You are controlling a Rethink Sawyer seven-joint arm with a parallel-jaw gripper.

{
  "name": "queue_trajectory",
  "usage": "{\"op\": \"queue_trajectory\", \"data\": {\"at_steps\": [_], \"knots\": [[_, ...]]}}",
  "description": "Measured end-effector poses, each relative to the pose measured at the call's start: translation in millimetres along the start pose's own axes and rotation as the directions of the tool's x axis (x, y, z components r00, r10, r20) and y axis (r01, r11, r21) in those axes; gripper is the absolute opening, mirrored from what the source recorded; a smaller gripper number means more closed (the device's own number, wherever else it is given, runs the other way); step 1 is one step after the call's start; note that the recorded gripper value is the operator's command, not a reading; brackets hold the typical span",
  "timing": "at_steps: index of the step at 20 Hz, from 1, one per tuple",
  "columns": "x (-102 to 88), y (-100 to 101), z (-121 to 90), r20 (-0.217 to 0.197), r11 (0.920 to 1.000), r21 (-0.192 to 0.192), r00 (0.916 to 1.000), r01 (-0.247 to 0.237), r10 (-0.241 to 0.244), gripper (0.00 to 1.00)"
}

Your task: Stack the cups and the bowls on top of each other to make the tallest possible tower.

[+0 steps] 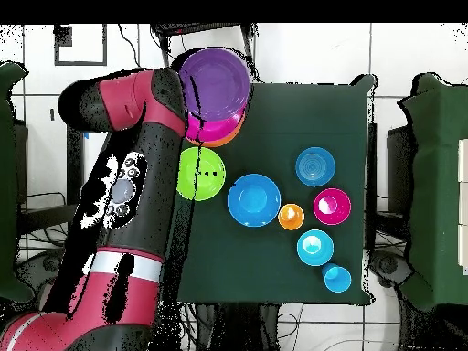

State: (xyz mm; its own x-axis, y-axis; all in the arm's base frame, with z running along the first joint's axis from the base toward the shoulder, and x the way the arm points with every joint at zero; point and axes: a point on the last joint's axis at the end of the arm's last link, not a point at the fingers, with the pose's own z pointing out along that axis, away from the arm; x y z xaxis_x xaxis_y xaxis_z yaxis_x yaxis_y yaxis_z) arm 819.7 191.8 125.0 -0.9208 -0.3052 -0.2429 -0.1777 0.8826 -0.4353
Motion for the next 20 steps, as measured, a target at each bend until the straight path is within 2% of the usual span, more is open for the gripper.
{"op": "queue_trajectory", "data": {"at_steps": [20], "knots": [[-0.8,1.7,1.2,0.002,1.0000,0.000,1.0000,0.003,-0.003,0.00]]}}
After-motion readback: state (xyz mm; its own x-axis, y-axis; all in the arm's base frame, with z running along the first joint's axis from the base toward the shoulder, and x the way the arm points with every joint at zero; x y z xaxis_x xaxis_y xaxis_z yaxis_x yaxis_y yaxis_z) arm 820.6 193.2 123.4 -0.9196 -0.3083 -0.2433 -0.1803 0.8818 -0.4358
